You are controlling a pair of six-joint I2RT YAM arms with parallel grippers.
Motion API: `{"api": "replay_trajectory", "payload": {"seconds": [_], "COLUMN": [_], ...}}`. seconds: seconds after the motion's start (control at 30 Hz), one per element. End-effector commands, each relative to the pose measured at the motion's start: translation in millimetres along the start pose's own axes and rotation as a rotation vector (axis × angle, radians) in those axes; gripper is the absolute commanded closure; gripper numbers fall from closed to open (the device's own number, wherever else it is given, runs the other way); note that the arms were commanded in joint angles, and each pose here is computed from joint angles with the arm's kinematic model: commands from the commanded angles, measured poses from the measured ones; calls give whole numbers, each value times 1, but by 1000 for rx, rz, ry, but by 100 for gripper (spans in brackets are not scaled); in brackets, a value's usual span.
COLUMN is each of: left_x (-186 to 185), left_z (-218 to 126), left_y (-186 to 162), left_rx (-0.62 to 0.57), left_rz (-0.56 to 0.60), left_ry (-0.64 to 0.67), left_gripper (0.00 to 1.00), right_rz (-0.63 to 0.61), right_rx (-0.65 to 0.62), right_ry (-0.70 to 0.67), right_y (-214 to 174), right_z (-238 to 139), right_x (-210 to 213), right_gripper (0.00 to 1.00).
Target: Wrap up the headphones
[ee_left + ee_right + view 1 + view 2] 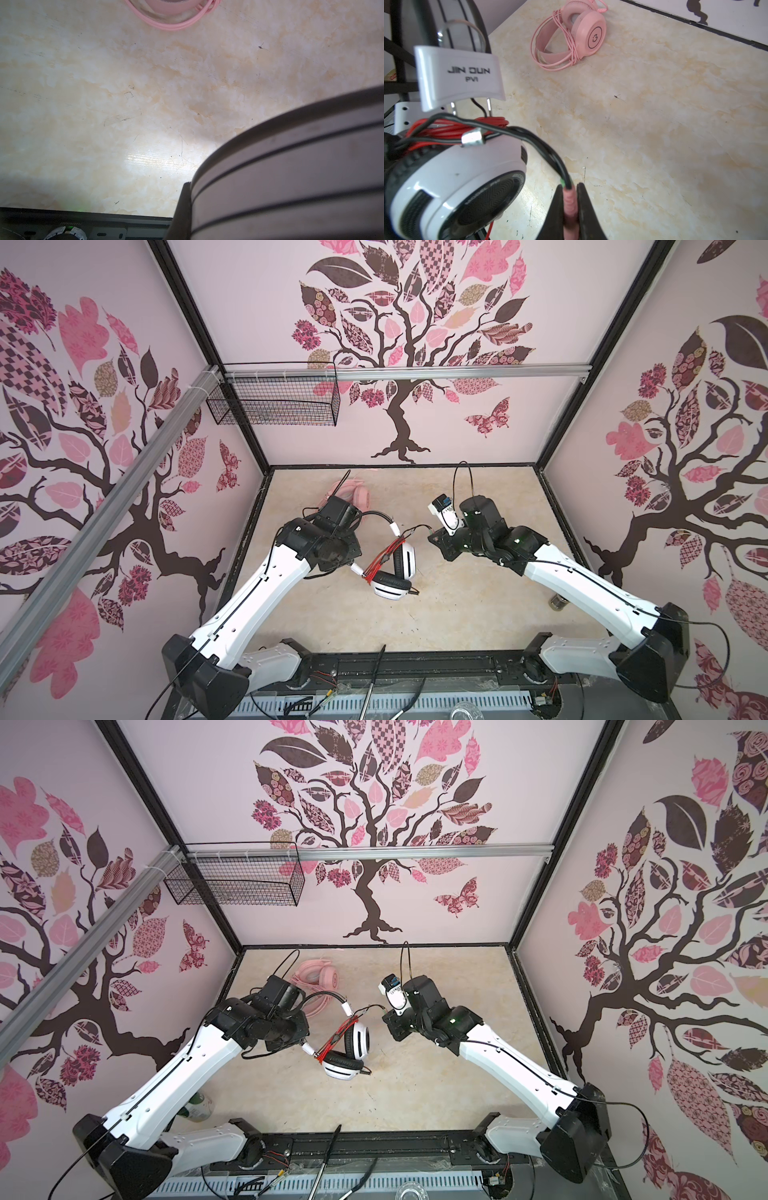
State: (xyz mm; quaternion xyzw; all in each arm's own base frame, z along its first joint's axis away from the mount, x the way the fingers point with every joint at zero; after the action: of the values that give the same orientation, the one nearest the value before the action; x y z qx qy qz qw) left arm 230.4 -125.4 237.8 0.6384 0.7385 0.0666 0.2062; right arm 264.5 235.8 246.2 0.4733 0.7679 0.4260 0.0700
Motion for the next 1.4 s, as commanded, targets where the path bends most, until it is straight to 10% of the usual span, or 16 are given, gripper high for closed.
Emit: {"api": "replay_trajectory", "payload": {"seconds": [0.0, 0.4, 0.8, 1.37], "left_x": [-9, -53, -58, -44], "left_z": [-13, -24, -26, 18], "left_y": [11, 13, 16, 14], "left_rx": [-12, 49, 70, 110], "left_rz": [-9, 62, 28, -49], "left_ry": [-92, -431, -448, -317], "left_gripper": [100, 100, 100, 100], "right_rz": [27, 66, 100, 445], "right_rx": [-111, -75, -74, -113], "right_ry": [-76, 78, 183, -7], "right_y": [18, -2, -18, -79], "right_z": [-13, 25, 25, -14], "right_x": [-11, -3, 6, -73], "right_gripper": [100, 85, 34, 0]}}
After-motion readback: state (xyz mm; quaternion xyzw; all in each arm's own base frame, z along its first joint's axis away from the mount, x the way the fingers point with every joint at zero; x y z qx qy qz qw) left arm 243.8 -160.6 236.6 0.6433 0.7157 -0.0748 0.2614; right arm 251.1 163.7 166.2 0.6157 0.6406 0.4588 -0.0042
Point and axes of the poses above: each gripper's point midway between its finger pads, its own z axis out along the fingers, its own x axis along the line the jaws close on, y = z × x, the point moved 3 cm from there along -z, back along the fingers, and after that the axes turned 10 degrees about z, right-handed, at the moved point
